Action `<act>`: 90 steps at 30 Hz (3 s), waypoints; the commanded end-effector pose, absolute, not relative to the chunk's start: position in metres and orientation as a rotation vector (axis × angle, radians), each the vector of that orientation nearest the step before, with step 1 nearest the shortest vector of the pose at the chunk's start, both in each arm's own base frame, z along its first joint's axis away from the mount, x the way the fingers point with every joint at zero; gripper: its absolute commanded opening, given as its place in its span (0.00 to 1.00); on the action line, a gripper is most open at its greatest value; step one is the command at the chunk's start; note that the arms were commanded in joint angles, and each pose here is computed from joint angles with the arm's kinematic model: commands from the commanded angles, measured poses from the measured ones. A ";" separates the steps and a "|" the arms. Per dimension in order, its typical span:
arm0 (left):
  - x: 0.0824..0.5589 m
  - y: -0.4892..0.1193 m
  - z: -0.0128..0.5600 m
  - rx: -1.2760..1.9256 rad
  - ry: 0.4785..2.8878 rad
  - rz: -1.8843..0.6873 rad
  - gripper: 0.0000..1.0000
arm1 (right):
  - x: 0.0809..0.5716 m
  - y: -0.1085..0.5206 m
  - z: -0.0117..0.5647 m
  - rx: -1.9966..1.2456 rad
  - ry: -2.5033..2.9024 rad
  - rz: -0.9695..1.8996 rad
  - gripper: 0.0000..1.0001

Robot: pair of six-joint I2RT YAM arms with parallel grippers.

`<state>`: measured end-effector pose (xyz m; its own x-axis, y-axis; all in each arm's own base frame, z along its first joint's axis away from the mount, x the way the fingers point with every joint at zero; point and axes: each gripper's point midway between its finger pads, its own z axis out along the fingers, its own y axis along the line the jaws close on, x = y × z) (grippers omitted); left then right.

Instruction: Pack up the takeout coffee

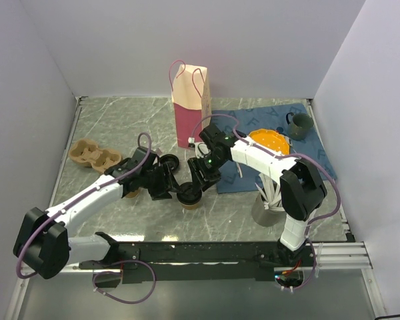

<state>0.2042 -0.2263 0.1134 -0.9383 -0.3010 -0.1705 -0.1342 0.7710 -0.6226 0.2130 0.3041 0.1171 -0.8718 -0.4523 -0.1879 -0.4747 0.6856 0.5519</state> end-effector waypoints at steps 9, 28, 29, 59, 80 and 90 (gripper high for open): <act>0.203 -0.224 0.089 -0.401 2.729 -0.860 0.49 | 0.214 0.295 0.077 -0.753 2.868 0.874 0.47; 0.226 -0.236 0.120 -0.258 2.666 -0.889 0.59 | 0.224 0.303 0.086 -0.928 2.767 0.909 0.43; 0.224 -0.237 0.117 -0.256 2.674 -0.894 0.58 | 0.225 0.305 0.087 -0.931 2.761 0.910 0.43; 0.224 -0.216 0.102 -0.220 2.735 -0.710 0.59 | 0.250 0.317 0.110 -0.993 2.689 0.982 0.47; 0.216 -0.215 0.099 -0.296 2.712 -0.757 0.59 | 0.216 0.312 0.168 -0.369 2.699 1.245 0.46; 0.204 -0.213 0.098 -0.372 2.704 -0.813 0.58 | 0.217 0.307 0.146 -0.093 2.738 1.166 0.40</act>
